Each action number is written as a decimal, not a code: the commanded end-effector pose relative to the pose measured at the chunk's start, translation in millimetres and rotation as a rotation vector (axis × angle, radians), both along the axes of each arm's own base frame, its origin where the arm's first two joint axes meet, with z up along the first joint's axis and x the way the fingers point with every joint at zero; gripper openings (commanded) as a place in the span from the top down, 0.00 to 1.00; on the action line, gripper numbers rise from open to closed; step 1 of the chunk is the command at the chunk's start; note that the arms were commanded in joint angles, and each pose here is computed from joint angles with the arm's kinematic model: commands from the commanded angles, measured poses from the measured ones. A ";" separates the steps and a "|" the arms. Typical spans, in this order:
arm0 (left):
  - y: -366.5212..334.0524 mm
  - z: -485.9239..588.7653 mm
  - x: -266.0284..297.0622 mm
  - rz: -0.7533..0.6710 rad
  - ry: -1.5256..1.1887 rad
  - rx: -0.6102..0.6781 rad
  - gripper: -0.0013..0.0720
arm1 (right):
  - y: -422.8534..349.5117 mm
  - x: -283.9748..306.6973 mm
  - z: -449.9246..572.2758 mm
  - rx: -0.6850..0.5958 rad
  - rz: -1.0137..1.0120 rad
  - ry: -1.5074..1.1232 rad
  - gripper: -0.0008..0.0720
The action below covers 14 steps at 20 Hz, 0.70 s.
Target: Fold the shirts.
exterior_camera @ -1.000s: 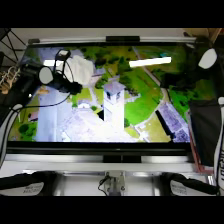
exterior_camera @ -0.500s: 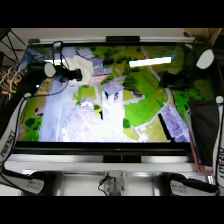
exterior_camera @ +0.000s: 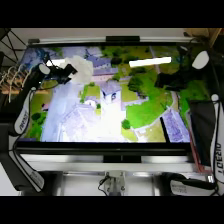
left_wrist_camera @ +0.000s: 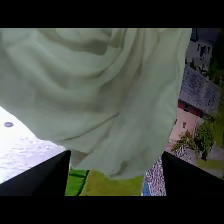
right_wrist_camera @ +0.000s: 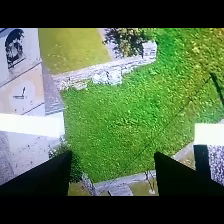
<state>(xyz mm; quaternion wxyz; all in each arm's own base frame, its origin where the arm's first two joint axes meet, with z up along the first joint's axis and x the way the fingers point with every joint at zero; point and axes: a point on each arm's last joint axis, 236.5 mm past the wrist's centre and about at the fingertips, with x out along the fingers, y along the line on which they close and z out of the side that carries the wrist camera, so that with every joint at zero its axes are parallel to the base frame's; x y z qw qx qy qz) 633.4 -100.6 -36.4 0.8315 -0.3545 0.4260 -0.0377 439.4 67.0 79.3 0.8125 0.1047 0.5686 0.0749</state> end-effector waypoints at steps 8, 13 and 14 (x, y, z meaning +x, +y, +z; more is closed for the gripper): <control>-30.8 -21.9 26.5 0.054 -0.090 -0.055 0.94 | 17.7 -4.7 2.6 0.071 0.028 0.016 0.12; -36.9 106.9 23.8 -0.031 -0.320 -0.011 0.94 | 19.2 -4.8 3.2 0.080 0.028 0.017 0.12; -43.4 158.2 11.5 -0.114 -0.427 0.063 0.94 | 17.4 -8.4 2.7 0.068 0.036 0.027 0.12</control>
